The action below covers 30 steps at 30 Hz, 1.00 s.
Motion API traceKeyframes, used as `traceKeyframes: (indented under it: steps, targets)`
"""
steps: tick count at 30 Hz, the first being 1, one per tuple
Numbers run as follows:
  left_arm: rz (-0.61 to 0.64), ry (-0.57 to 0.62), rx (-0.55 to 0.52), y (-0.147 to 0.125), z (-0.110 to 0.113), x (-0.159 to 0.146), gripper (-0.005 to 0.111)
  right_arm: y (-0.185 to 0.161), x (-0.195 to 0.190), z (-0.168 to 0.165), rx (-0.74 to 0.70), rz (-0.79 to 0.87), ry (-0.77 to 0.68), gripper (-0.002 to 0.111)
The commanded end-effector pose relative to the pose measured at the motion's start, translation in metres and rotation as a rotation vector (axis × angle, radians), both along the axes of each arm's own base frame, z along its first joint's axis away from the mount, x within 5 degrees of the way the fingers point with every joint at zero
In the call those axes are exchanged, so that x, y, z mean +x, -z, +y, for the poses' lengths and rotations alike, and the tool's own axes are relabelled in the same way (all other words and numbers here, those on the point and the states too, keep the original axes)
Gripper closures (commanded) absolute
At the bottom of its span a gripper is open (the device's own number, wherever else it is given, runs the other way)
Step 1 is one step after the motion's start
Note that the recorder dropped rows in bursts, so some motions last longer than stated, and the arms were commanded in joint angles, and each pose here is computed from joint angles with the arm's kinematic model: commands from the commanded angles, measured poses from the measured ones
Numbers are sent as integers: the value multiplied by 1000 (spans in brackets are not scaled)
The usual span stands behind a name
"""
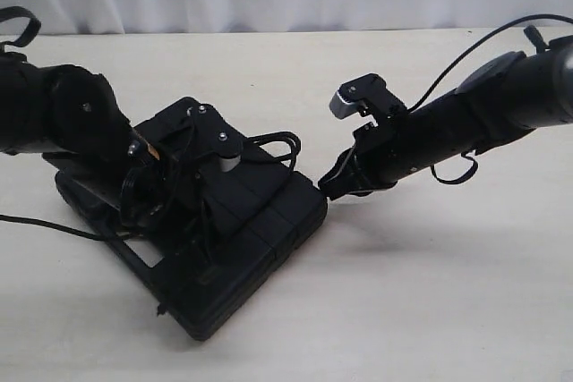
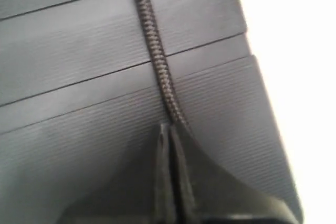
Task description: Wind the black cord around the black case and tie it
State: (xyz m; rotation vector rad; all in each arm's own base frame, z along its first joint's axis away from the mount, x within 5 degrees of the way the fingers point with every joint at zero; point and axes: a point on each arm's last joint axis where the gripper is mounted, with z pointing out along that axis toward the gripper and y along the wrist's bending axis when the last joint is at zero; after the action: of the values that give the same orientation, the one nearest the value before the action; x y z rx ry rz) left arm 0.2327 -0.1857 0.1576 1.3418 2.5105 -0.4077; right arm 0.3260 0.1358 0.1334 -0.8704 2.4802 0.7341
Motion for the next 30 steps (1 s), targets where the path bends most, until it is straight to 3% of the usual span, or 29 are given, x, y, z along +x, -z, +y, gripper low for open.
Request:
traceKeyframes:
  steps: [1, 4, 8, 15, 17, 21, 25, 28, 30]
  targets:
    - [76, 105, -6, 4, -23, -22, 107, -2, -2, 1, 14, 4, -20, 104]
    - [51, 168, -45, 2, -39, -32, 107, -2, -2, 1, 15, 9, -13, 104]
    - [-6, 165, -92, 0, -55, -39, 107, -6, -3, 1, 18, 10, -1, 104]
    - [-120, 133, -192, 2, -77, -40, 107, -57, -6, -11, -28, -106, 110, 103]
    - [-142, 115, -192, 10, -82, -39, 107, -73, -11, -14, -33, -122, 142, 98]
    - [-147, 146, -206, 10, -91, -34, 107, -102, -29, -20, -38, -107, 160, 77]
    - [-178, 197, -283, -23, -99, -33, 101, -122, -47, -23, -35, -61, 166, 59]
    - [-282, 245, -295, -56, -89, -33, 91, -131, -58, -26, -47, -1, 203, 58]
    - [-354, 277, -245, -76, -72, -32, 86, -134, -63, -28, -59, 24, 209, 58]
